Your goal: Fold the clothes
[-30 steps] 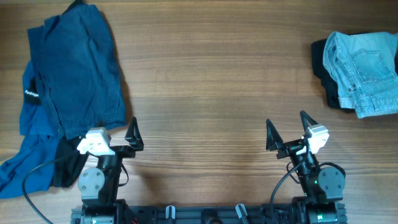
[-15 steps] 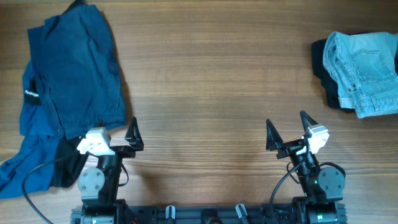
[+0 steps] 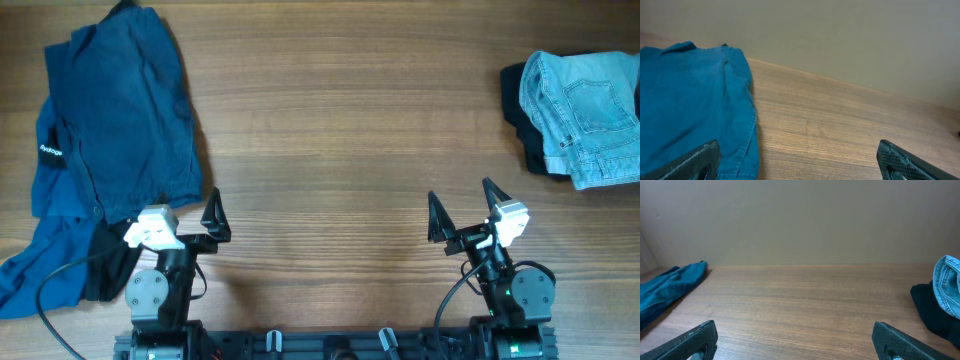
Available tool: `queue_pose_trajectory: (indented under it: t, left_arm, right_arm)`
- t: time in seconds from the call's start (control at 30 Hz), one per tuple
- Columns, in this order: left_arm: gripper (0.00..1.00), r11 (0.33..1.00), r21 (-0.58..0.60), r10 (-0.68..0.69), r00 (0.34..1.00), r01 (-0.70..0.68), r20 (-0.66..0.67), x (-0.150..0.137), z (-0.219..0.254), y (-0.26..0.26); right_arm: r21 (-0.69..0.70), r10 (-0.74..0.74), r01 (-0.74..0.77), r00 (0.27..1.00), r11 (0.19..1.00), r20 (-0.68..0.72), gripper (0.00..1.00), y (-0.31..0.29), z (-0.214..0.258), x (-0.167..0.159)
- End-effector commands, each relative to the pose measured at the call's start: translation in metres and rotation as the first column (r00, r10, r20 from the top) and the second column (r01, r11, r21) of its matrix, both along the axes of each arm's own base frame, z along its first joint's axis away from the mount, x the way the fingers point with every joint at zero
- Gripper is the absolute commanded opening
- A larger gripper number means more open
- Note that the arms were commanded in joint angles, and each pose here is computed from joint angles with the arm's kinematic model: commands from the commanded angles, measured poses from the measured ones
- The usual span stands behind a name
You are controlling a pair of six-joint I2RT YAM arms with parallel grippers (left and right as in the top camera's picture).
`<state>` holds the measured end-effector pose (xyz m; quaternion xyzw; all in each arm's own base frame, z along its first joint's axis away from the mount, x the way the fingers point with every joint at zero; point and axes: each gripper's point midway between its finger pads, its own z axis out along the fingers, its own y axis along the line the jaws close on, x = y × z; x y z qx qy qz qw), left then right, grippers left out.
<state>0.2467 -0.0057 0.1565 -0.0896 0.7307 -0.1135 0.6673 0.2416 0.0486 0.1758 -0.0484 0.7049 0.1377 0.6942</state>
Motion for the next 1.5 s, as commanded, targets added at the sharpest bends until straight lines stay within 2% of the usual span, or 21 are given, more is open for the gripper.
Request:
queue_pose_trajectory:
  t: [0.0, 0.43, 0.6, 0.7, 0.77, 0.9, 1.03, 1.13, 1.27, 1.37, 1.47]
  left_arm:
    - [1.0, 1.0, 0.002, 0.014, 1.0, -0.014, -0.003, 0.0, -0.003, 0.003]
    - [1.0, 1.0, 0.003, 0.014, 1.0, -0.014, -0.003, 0.0, -0.003, 0.003]
    - [1.0, 0.999, 0.005, 0.053, 0.999, -0.053, -0.004, 0.0, -0.003, 0.01]
    - [1.0, 1.0, -0.006, -0.011, 1.0, 0.011, 0.004, 0.0, -0.001, -0.001]
    - [1.0, 0.998, -0.012, -0.063, 0.998, 0.063, 0.005, -0.001, 0.0, -0.01]
    - [1.0, 0.979, -0.198, -0.048, 0.998, 0.057, 0.047, -0.003, 0.023, -0.01]
    - [1.0, 0.977, -0.202, -0.048, 0.996, 0.064, 0.081, -0.011, 0.063, -0.011]
    - [1.0, 0.986, -0.16, -0.053, 0.999, 0.053, 0.01, -0.01, 0.078, -0.011]
    - [1.0, 0.99, -0.133, -0.055, 0.99, 0.038, -0.132, 0.006, 0.097, -0.01]
    - [1.0, 0.996, -0.079, -0.058, 0.963, 0.038, -0.264, 0.024, 0.107, -0.009]
    - [1.0, 0.998, -0.036, -0.063, 0.91, 0.053, -0.409, 0.048, 0.113, -0.008]
  right_arm:
    - [0.003, -0.01, 0.01, 1.0, 1.0, 0.006, 1.0, -0.002, 0.001, 0.0]
    - [0.004, -0.04, 0.04, 0.999, 0.999, 0.009, 1.0, -0.007, 0.002, 0.001]
    - [0.018, -0.039, 0.039, 0.999, 0.999, -0.001, 1.0, -0.007, 0.001, 0.001]
    - [0.059, -0.038, 0.038, 0.999, 0.998, 0.006, 1.0, -0.007, 0.005, 0.001]
    - [0.145, -0.032, 0.032, 0.999, 0.989, 0.0, 1.0, -0.006, 0.009, 0.001]
    - [0.161, -0.007, 0.003, 1.0, 0.987, 0.025, 1.0, -0.002, 0.016, 0.0]
    - [0.158, 0.032, -0.05, 0.993, 0.986, 0.113, 1.0, 0.004, 0.04, -0.005]
    - [0.156, 0.032, -0.048, 0.994, 0.987, 0.1, 1.0, 0.004, 0.042, -0.004]
    - [0.15, 0.039, -0.046, 0.998, 0.988, 0.052, 1.0, 0.006, 0.043, 0.002]
    - [0.077, 0.046, -0.047, 0.999, 0.996, 0.021, 1.0, 0.008, 0.05, 0.012]
    - [0.003, 0.062, -0.062, 0.995, 0.998, -0.077, 1.0, 0.012, 0.051, 0.032]
